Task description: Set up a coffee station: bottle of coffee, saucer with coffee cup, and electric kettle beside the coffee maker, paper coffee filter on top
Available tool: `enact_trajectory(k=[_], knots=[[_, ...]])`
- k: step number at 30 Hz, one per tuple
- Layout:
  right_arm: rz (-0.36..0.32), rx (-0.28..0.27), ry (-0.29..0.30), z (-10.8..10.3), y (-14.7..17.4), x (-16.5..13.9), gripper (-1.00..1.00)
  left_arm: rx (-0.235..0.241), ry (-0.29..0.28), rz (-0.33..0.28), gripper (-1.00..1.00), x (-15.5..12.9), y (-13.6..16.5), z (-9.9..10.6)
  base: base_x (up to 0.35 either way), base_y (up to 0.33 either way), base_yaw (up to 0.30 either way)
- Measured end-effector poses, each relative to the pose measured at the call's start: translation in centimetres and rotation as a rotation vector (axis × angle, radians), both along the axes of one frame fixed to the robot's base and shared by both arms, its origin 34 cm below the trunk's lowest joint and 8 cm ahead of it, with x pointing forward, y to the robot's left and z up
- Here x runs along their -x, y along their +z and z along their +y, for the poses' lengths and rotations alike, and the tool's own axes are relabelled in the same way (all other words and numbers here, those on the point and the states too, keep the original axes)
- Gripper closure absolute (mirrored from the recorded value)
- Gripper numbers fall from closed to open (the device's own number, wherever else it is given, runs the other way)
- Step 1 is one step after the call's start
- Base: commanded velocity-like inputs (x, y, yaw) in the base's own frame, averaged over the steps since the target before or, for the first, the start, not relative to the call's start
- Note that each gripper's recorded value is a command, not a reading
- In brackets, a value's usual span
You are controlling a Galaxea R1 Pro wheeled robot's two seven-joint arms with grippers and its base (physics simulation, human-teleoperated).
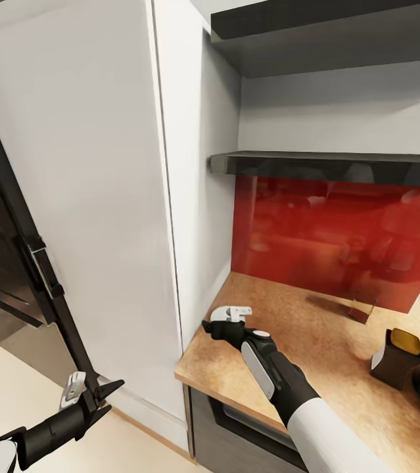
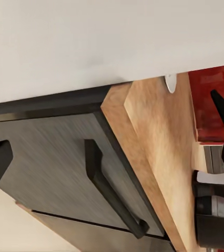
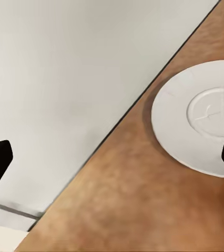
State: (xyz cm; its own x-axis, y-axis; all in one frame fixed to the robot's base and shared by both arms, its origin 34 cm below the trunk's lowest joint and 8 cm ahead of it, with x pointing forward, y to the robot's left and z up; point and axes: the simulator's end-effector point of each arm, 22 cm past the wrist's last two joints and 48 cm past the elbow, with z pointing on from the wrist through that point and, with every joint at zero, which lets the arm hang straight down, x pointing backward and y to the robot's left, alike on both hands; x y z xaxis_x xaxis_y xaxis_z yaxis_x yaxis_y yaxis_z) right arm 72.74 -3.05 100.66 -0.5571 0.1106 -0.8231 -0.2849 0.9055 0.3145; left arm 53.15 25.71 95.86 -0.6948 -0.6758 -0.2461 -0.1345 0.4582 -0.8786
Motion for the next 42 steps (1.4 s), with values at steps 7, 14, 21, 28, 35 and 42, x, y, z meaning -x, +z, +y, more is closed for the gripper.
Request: enact_trajectory(k=[7,14,21,28,35,42], knots=[[-0.007,0.004,-0.004,-0.2,0.0,-0.1,-1.00,0.000,0.000,0.007,-1.00,0.4,-0.3,0.0,0.251,0.000,0.000],[-0.008,0.008,-0.006,-0.2,-0.1,-0.1,-1.00,0.000,0.000,0.031,-1.00,1.4,-1.2,0.0,0.186,0.000,0.000],[-0.009,0.013,-0.007,-0.3,-0.1,-0.1,-1.00,0.001,0.000,0.037,-1.00,1.7,-1.4,0.0,0.063,0.000,0.000],[-0.005,0.030,-0.018,-1.4,-0.7,-0.3,-1.00,0.004,-0.001,0.073,-1.00,3.4,-2.6,-0.1,0.232,0.000,0.000],[-0.018,0.039,-0.041,-2.5,-1.6,-0.6,-1.00,0.006,-0.002,0.106,-1.00,5.0,-3.8,-0.2,0.043,0.000,0.000],[-0.023,0.040,-0.056,-3.0,-2.7,-0.5,-1.00,0.006,-0.003,0.134,-1.00,6.5,-4.7,-0.2,0.004,0.000,0.000]])
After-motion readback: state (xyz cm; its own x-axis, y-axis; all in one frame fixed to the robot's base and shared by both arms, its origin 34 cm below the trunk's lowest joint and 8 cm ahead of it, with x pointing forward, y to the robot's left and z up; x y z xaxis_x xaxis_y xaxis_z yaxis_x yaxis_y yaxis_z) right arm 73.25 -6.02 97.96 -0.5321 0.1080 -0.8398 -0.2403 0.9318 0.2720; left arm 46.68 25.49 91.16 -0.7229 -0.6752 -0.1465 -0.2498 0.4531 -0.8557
